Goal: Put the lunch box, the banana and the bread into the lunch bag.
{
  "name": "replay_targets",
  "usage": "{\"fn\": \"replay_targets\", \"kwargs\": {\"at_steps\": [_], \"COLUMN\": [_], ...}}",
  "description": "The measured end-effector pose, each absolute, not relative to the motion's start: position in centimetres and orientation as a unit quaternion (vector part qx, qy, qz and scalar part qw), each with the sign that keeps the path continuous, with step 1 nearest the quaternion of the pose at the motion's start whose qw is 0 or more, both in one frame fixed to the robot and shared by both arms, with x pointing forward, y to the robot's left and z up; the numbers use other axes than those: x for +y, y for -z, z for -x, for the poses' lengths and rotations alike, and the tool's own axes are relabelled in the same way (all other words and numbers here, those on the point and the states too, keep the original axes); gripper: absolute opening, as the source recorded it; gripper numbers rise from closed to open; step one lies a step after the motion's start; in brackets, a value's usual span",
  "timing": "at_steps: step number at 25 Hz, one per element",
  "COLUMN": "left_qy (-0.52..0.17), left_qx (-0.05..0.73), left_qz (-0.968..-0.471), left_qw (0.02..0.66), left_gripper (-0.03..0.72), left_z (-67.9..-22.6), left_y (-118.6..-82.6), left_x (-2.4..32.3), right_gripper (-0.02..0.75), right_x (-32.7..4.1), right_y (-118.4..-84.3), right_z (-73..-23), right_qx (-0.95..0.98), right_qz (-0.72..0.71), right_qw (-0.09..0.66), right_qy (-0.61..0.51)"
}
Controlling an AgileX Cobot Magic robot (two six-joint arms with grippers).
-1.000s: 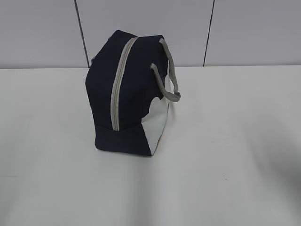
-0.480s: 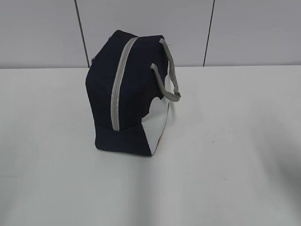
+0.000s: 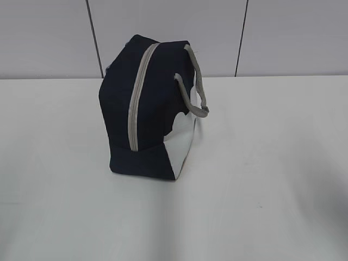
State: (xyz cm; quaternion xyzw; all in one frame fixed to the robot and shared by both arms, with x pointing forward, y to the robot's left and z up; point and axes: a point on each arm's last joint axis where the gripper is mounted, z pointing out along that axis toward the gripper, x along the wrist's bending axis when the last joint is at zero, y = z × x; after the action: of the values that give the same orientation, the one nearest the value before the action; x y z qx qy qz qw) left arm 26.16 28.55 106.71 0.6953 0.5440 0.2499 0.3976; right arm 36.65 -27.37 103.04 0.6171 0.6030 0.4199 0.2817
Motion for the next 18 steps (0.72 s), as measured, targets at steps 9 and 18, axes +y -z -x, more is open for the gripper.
{"fn": "replay_targets", "kwargs": {"at_steps": [9,18], "left_qy": [-0.250,-0.250], "left_qx": [0.544,0.544], "left_qz": [-0.695,-0.695], "left_qw": [0.398,0.398], "left_gripper": [0.237,0.236], "left_z": [-26.2,-26.2], "left_y": [-106.7,-106.7], "left_x": [28.5,28.5], "right_gripper": [0.424,0.531], "right_x": [-28.4,-29.9], "right_y": [-107.3,-106.4], "right_z": [-31.2,-24.5], "right_qx": [0.645,0.656], "right_qz": [-0.556,-0.551], "right_qw": [0.322,0.326], "right_qy": [-0.415,-0.400]}}
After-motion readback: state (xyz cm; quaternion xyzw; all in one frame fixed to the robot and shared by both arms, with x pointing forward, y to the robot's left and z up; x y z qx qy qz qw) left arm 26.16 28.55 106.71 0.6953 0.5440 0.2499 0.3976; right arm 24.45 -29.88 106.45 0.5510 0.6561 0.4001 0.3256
